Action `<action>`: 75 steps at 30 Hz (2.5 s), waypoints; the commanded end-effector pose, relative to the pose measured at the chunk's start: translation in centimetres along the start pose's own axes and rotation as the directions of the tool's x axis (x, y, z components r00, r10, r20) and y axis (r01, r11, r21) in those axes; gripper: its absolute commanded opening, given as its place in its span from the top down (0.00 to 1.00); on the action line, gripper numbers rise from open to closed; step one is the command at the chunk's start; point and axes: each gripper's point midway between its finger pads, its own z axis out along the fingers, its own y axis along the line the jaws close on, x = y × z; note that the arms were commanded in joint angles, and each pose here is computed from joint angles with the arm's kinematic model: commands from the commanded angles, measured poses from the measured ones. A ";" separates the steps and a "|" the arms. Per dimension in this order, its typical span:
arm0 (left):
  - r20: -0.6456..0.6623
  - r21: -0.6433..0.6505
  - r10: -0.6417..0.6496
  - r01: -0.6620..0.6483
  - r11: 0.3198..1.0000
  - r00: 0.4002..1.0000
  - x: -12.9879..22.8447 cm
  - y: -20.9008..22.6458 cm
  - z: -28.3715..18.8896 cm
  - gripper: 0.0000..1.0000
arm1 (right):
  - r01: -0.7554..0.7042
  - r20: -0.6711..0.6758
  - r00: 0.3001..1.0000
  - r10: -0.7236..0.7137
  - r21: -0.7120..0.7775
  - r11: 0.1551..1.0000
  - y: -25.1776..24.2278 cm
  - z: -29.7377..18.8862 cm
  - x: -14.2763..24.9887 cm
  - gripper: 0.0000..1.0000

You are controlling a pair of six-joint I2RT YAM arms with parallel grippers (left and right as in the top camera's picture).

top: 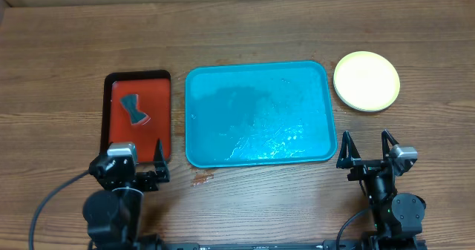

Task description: Clean dirty plates on tray and stack at the side

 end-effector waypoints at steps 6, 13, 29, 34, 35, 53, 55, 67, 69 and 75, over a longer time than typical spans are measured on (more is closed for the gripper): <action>0.199 0.038 0.042 -0.051 0.998 0.979 0.7 -0.7 0.9 0.00 | 0.007 0.008 1.000 -0.007 0.005 1.000 -0.1 0.0 0.1 0.00; 0.308 0.039 -0.070 0.061 0.997 0.949 0.8 -0.1 1.9 0.00 | 0.007 0.008 1.000 -0.007 0.005 1.000 -0.1 0.0 0.1 0.00; 0.169 -0.009 -0.104 0.107 0.994 0.980 4.3 0.7 2.8 0.00 | 0.007 0.008 1.000 -0.007 0.005 1.000 -0.1 0.0 0.1 0.00; 0.169 -0.009 -0.105 0.108 0.994 0.980 4.3 0.7 2.8 0.00 | 0.007 0.008 1.000 -0.007 0.005 1.000 -0.1 0.0 0.1 0.00; 0.169 -0.009 -0.105 0.108 0.994 0.980 4.3 0.7 2.8 0.00 | 0.007 0.008 1.000 -0.007 0.005 1.000 -0.1 0.0 0.1 0.00; 0.169 -0.010 -0.104 0.108 0.994 0.980 4.3 0.7 2.8 0.00 | 0.007 0.008 1.000 -0.007 0.005 1.000 -0.1 0.0 0.1 0.00; 0.169 -0.010 -0.105 0.108 0.994 0.980 4.3 0.7 2.8 0.00 | 0.007 0.008 1.000 -0.007 0.005 1.000 -0.1 0.0 0.1 0.00; 0.168 -0.009 -0.105 0.108 0.994 0.980 4.3 0.7 2.8 0.00 | 0.007 0.008 1.000 -0.007 0.005 1.000 -0.1 0.0 0.1 0.00; 0.169 -0.009 -0.105 0.108 0.994 0.980 4.3 0.7 2.8 0.00 | 0.007 0.008 1.000 -0.007 0.005 1.000 -0.1 0.0 0.1 0.00; 0.168 -0.010 -0.104 0.108 0.994 0.980 4.3 0.7 2.8 0.00 | 0.007 0.008 1.000 -0.007 0.005 1.000 -0.1 0.0 0.1 0.00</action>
